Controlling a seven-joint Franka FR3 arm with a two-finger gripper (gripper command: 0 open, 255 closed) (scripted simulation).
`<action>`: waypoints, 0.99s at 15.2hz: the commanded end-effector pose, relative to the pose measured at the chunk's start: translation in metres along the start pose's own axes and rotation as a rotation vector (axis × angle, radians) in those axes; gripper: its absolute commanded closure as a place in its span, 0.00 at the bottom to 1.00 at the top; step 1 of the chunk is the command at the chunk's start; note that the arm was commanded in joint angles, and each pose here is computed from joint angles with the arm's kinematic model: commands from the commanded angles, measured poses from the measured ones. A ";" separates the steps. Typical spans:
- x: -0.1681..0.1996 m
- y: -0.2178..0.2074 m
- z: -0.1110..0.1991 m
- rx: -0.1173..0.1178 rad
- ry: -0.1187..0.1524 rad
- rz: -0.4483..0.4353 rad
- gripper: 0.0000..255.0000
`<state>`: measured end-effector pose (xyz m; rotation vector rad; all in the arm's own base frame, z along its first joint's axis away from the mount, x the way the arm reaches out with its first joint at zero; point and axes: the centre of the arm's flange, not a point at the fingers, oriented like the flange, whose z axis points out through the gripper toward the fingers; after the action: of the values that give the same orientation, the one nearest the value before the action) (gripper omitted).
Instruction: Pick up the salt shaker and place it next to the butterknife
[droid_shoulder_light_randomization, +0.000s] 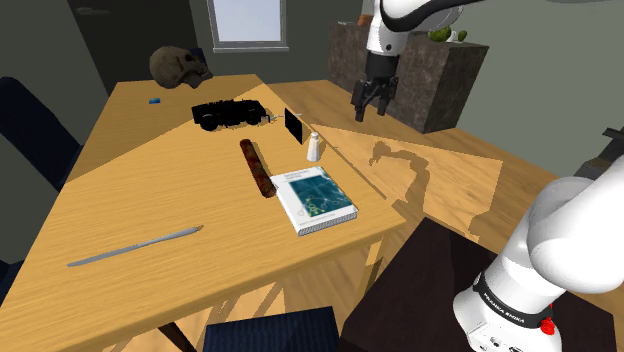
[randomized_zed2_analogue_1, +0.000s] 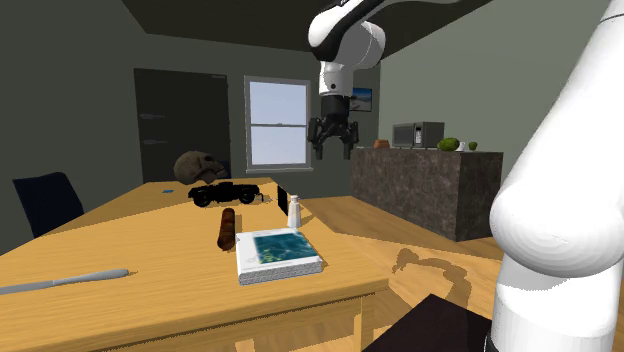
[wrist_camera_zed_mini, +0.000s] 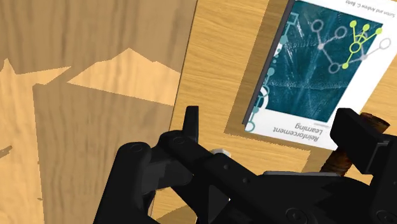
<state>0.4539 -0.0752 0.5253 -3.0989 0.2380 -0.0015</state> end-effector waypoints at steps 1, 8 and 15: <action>0.021 0.003 0.014 0.008 0.007 0.004 0.00; 0.099 0.012 0.056 0.039 0.028 0.020 0.00; 0.178 0.021 0.098 0.069 0.050 0.035 0.00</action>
<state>0.6178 -0.1162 0.4363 -3.0327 0.2842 -0.0781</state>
